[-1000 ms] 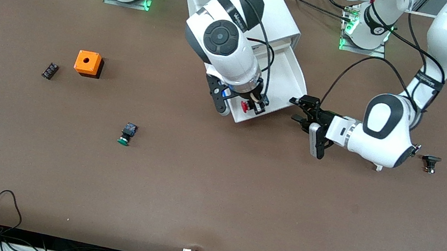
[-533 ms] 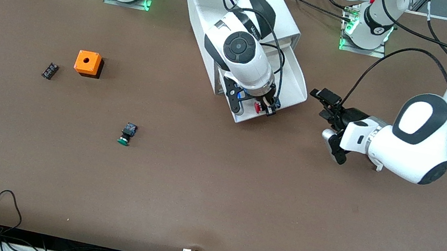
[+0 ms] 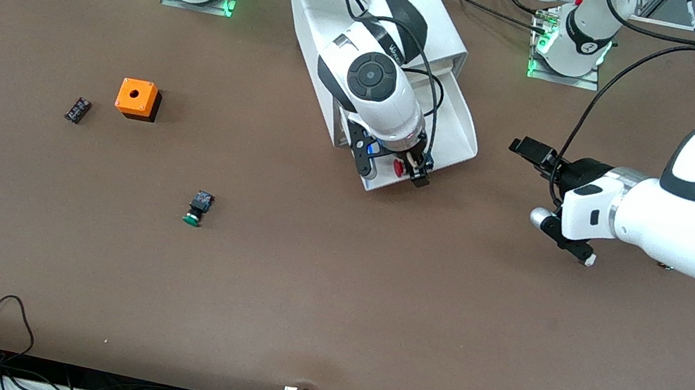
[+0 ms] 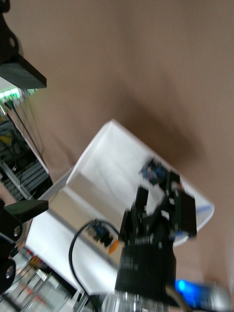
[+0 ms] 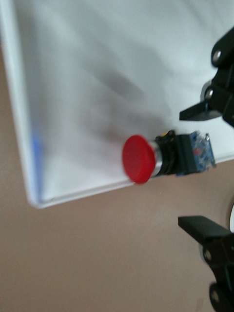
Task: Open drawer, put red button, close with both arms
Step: 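Release the red button into the drawer and withdraw the right gripper, then move the right gripper back while the left gripper reaches the drawer front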
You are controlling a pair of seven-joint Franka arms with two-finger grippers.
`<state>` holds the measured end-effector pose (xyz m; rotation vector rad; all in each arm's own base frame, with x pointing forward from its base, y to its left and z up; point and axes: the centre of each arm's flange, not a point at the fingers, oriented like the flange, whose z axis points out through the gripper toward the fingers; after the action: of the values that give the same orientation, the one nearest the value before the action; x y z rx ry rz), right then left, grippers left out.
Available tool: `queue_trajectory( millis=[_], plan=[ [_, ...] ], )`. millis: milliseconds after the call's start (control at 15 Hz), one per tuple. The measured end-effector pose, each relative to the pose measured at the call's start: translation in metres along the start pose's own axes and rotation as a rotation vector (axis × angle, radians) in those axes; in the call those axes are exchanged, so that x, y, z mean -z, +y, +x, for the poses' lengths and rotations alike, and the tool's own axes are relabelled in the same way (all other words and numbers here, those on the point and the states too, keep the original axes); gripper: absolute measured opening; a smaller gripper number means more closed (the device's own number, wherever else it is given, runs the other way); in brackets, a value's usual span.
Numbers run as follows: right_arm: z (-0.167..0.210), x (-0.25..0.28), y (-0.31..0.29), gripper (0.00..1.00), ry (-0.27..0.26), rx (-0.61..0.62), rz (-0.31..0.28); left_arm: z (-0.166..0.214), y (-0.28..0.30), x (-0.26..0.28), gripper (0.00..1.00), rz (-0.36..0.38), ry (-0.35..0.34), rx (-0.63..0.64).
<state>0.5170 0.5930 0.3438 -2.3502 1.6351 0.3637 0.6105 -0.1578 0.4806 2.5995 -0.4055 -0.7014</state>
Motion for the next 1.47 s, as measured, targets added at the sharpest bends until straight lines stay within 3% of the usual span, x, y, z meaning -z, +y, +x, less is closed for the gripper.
queue_trajectory(
  millis=[67,267,467,600,800,1067,1467],
  plan=[
    [0.011,0.01,-0.009,0.99,0.007,-0.008,0.019,-0.003,0.004,0.003,1.0,0.089,0.01,0.011],
    [0.066,0.052,-0.039,1.0,0.028,0.049,0.034,-0.007,0.017,0.013,1.0,0.341,0.048,0.032],
    [0.123,0.084,-0.058,1.0,0.049,0.207,0.024,0.002,0.01,0.03,1.0,0.452,0.158,0.043],
    [0.16,0.098,-0.064,1.0,0.06,0.344,-0.013,0.009,0.004,0.034,1.0,0.469,0.197,0.051],
    [0.217,0.108,-0.064,1.0,0.054,0.51,-0.116,0.021,-0.005,0.035,1.0,0.455,0.273,0.109],
    [0.292,0.109,-0.054,1.0,0.0,0.709,-0.252,0.042,-0.023,0.014,1.0,0.399,0.341,0.295],
    [0.426,0.118,-0.025,1.0,-0.065,0.867,-0.323,0.071,0.002,-0.064,1.0,0.334,0.443,0.461]
  ],
)
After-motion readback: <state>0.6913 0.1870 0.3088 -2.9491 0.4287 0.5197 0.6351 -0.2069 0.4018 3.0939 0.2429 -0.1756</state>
